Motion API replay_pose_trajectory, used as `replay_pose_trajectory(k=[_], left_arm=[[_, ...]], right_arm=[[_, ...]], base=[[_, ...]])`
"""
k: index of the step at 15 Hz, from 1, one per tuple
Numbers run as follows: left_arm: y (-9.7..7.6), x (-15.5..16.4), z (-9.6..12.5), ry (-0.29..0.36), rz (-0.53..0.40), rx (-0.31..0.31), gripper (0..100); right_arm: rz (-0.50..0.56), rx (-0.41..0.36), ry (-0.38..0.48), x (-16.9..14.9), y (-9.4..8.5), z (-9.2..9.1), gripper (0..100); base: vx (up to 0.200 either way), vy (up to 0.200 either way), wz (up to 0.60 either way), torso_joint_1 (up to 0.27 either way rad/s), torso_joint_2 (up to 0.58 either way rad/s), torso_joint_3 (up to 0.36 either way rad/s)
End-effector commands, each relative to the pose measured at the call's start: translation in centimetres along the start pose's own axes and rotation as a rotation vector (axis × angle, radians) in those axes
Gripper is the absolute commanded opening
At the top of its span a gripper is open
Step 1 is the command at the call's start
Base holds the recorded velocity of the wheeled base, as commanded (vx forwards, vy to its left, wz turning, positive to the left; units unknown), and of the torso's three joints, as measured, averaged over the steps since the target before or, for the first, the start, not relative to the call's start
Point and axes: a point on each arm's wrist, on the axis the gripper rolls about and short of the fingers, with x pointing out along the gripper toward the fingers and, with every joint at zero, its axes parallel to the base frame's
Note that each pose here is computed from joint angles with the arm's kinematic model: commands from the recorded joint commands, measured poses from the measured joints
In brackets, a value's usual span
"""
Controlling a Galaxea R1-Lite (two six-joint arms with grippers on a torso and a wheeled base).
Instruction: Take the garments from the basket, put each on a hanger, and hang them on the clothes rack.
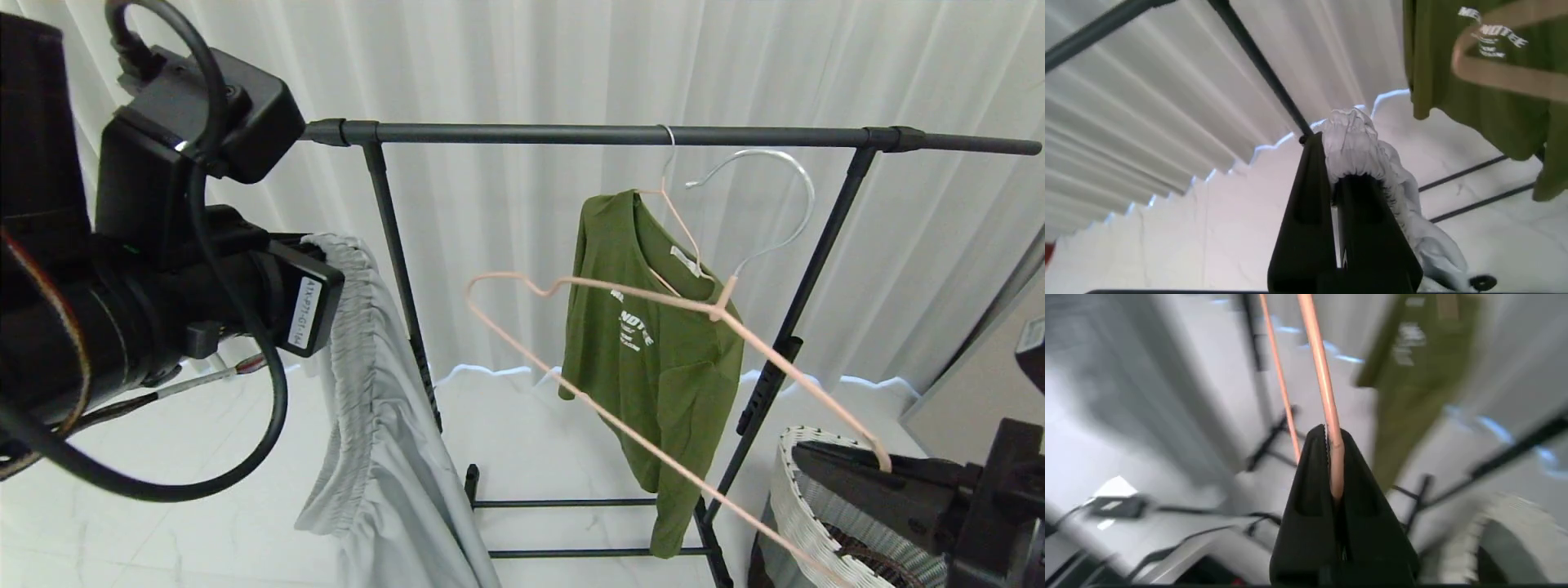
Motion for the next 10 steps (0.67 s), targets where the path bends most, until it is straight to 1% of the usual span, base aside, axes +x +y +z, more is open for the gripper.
replay_pose_trajectory(k=[1, 3, 5, 7, 10], left_arm=[[-0.8, 1.7, 0.1, 0.038, 0.015, 0.005, 0], [-0.7, 1.8, 0.3, 0.034, 0.022, -0.018, 0], [-0.5, 2.1, 0.1, 0.047, 0.038, -0.023, 0], [-0.1, 2.3, 0.0, 0.054, 0.056, -0.024, 0], [0.1, 2.1, 0.1, 0.055, 0.072, -0.027, 0]], right_arm=[[0.121, -0.015, 0.019, -0.5, 1.9, -0.6, 0], [0.167, -0.02, 0.028, -0.5, 2.8, -0.8, 0], [0.192, -0.033, 0.047, -0.1, 3.5, -1.1, 0], [0.252, -0.054, 0.068, -0.1, 4.4, -1.5, 0], [0.239, -0.063, 0.089, 0.5, 4.8, -1.8, 0]], base=[[0.0, 0.0, 0.0, 0.0, 0.0, 0.0], [0.0, 0.0, 0.0, 0.0, 0.0, 0.0], [0.0, 0.0, 0.0, 0.0, 0.0, 0.0], [0.0, 0.0, 0.0, 0.0, 0.0, 0.0], [0.0, 0.0, 0.0, 0.0, 0.0, 0.0]])
